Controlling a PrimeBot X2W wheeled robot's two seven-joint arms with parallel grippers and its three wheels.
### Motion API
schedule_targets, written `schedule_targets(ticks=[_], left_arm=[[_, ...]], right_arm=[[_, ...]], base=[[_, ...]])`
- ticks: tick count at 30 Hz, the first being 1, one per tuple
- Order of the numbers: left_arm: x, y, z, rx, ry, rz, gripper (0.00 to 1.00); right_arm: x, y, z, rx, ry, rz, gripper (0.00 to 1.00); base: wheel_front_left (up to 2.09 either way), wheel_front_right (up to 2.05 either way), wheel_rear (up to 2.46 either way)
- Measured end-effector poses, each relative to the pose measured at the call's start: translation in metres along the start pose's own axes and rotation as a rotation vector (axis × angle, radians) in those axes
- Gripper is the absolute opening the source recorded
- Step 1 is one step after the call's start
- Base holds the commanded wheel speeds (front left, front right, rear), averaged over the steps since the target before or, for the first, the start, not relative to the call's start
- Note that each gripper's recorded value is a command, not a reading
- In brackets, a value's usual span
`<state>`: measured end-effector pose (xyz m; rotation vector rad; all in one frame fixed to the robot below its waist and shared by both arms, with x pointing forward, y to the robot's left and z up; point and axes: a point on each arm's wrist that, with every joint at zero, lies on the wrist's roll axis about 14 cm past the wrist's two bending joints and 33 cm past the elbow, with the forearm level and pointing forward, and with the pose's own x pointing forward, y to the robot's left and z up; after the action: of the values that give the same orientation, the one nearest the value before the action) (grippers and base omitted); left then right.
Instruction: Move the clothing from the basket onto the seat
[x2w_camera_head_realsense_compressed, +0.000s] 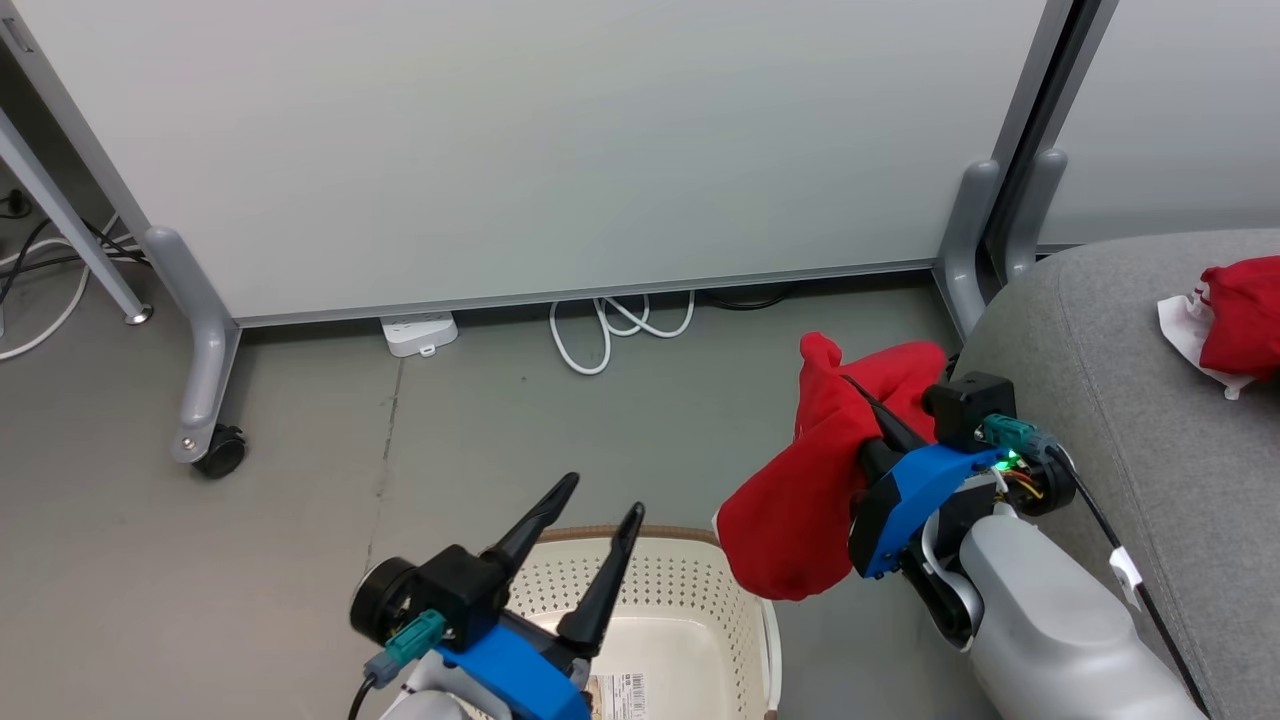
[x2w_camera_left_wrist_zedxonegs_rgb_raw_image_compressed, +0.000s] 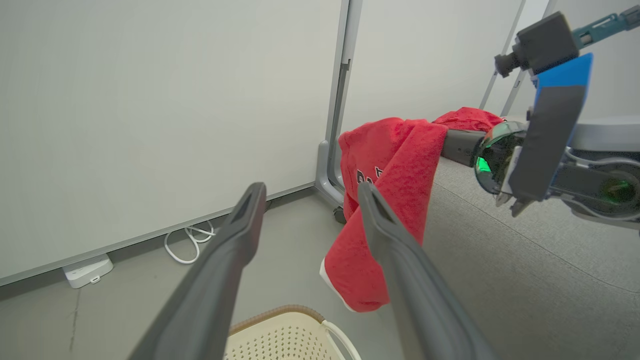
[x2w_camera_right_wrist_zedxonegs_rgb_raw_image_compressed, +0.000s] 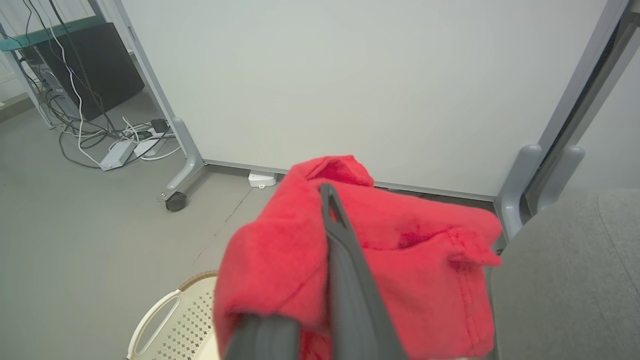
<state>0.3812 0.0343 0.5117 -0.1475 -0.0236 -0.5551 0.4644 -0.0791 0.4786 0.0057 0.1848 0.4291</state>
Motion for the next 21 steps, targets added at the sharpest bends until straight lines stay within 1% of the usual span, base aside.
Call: schedule_targets(ticks=[5, 9, 21], left_arm=[[-0.011, 0.013, -0.004, -0.007, 0.0, 0.059, 1.0], [-0.015, 0.015, -0.003, -0.018, -0.008, 0.08, 1.0], [-0.016, 0.016, -0.011, -0.025, 0.007, 0.091, 1.0]], right_arm=[[-0.002, 0.001, -0.002, 0.003, 0.003, -0.002, 0.0], [-0.003, 0.003, -0.003, 0.001, 0.006, 0.0, 0.0], [-0.005, 0.002, -0.004, 0.004, 0.011, -0.008, 0.0]], base=[[0.0, 0.0, 0.0], [0.0, 0.0, 0.0], [0.0, 0.0, 0.0]])
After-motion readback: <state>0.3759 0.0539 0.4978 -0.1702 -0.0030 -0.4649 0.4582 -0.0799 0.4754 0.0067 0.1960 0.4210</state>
